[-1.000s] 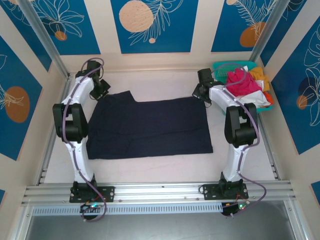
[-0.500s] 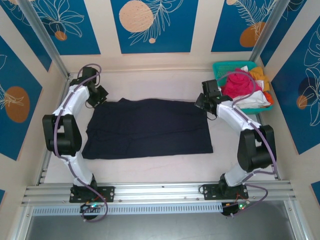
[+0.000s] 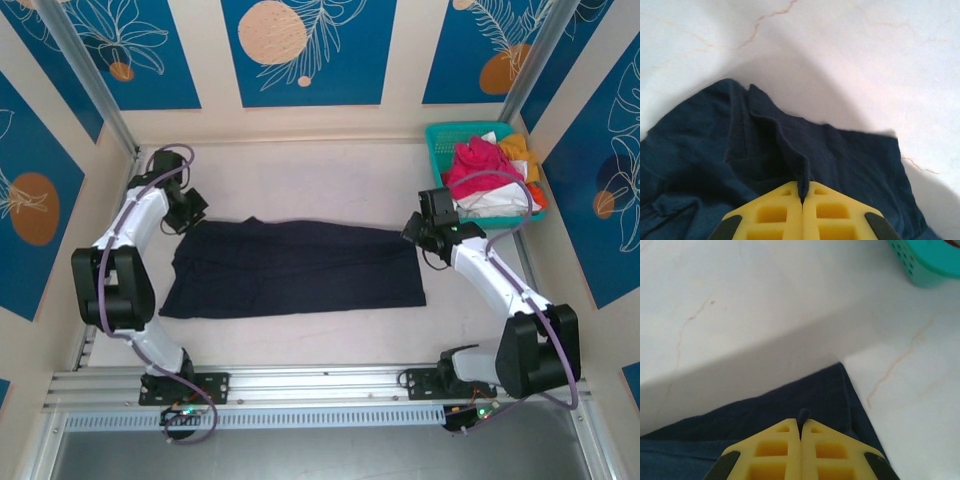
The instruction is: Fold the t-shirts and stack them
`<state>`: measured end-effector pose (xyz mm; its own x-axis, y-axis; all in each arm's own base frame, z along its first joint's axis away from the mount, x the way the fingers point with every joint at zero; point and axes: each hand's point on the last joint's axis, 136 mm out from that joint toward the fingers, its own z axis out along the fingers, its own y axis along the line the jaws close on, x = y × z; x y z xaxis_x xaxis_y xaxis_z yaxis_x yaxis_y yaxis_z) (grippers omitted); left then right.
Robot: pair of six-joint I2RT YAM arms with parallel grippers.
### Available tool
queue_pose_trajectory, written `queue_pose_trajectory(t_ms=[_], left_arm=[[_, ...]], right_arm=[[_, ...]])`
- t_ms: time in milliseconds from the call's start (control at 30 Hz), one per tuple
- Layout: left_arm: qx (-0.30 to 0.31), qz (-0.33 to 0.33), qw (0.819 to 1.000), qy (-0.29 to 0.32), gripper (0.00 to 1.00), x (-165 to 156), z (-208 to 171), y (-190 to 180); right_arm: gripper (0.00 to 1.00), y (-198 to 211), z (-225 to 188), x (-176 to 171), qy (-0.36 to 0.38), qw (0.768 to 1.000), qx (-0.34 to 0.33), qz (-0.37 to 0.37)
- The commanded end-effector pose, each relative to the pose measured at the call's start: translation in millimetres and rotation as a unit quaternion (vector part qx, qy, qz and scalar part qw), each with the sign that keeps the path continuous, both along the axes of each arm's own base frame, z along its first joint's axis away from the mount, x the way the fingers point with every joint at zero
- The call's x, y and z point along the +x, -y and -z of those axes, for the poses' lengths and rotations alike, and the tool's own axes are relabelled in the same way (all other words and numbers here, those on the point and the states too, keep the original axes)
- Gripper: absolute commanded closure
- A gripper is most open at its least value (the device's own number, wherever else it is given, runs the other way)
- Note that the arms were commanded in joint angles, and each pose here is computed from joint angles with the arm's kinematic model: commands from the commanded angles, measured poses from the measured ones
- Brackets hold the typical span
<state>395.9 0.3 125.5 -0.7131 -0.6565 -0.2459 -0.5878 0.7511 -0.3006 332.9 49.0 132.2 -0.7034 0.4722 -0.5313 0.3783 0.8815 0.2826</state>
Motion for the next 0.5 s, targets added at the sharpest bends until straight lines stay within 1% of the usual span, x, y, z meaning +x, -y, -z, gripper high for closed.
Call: queue_pose_trajectory(t_ms=[0, 200, 467], left_arm=[[-0.007, 0.004, 1.0, 0.004, 1.0, -13.8, -6.5, -6.1], [-0.012, 0.004, 1.0, 0.001, 1.0, -32.8, -8.8, -6.0], [-0.005, -0.01, 1.0, 0.014, 1.0, -51.3, -28.2, -14.2]], right_arm=[[1.0, 12.8, 7.6, -19.0, -0.018, 1.0, 0.001, 0.026], [1.0, 14.2, 13.3, -32.5, -0.029, 0.999, 0.013, 0.031], [1.0, 17.8, 16.2, -49.0, -0.04, 0.998, 0.017, 0.038]])
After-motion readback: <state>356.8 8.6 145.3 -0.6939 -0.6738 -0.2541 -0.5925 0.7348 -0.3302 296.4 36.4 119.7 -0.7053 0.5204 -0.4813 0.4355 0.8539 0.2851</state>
